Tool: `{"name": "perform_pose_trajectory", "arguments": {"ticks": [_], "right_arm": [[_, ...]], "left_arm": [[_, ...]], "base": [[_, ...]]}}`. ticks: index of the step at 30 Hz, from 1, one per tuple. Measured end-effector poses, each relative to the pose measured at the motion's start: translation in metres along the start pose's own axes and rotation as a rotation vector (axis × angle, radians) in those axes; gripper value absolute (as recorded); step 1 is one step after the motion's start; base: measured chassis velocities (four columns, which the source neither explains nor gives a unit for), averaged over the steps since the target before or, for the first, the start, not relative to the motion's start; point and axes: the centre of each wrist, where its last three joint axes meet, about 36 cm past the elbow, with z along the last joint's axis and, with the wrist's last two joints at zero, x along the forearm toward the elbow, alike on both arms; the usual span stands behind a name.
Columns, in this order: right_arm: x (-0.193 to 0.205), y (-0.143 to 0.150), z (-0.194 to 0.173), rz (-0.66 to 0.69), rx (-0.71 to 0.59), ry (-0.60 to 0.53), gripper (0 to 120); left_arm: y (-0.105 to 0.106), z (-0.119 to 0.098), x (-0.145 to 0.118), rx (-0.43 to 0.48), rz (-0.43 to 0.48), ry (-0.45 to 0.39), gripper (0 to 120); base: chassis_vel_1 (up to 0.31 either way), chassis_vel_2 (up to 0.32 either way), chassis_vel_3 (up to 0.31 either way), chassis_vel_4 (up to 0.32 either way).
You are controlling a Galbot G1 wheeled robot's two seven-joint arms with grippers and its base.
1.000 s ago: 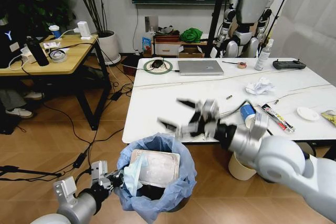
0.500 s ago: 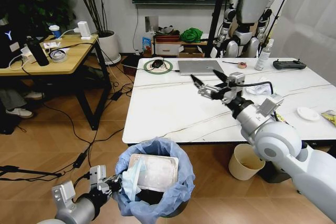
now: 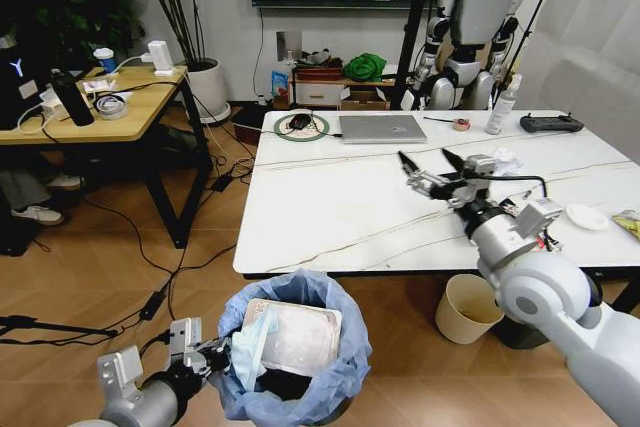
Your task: Pick up the trash bin and place the trash from the table into it.
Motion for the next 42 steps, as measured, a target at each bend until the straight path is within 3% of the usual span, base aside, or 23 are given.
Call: {"name": "perform_pose_trajectory", "arguments": {"ticks": [2, 4, 11, 23, 42], "right_arm": [[0.002, -0.005, 0.001, 0.024, 0.003, -0.001, 100], [0.016, -0.035, 0.015, 0.146, 0.027, 0.008, 100], [0.054, -0.077, 0.039, 0.275, 0.098, 0.047, 100], [0.101, -0.101, 0.066, 0.257, 0.173, 0.13, 100], [0.089, -0.135, 0.107, 0.179, 0.098, 0.196, 100]], "left_arm": [[0.0, -0.001, 0.0, -0.006, 0.002, 0.001, 0], [-0.001, -0.002, -0.001, -0.021, 0.01, 0.008, 0], [-0.003, -0.005, -0.003, -0.057, 0.036, 0.028, 0], [0.001, -0.015, -0.014, -0.098, 0.059, 0.033, 0], [0.001, -0.011, -0.011, -0.075, 0.046, 0.017, 0]], "base": [[0.0, 0.0, 0.0, 0.0], [0.0, 0.0, 0.0, 0.0], [0.0, 0.0, 0.0, 0.0], [0.0, 0.0, 0.0, 0.0], [0.0, 0.0, 0.0, 0.0]]}}
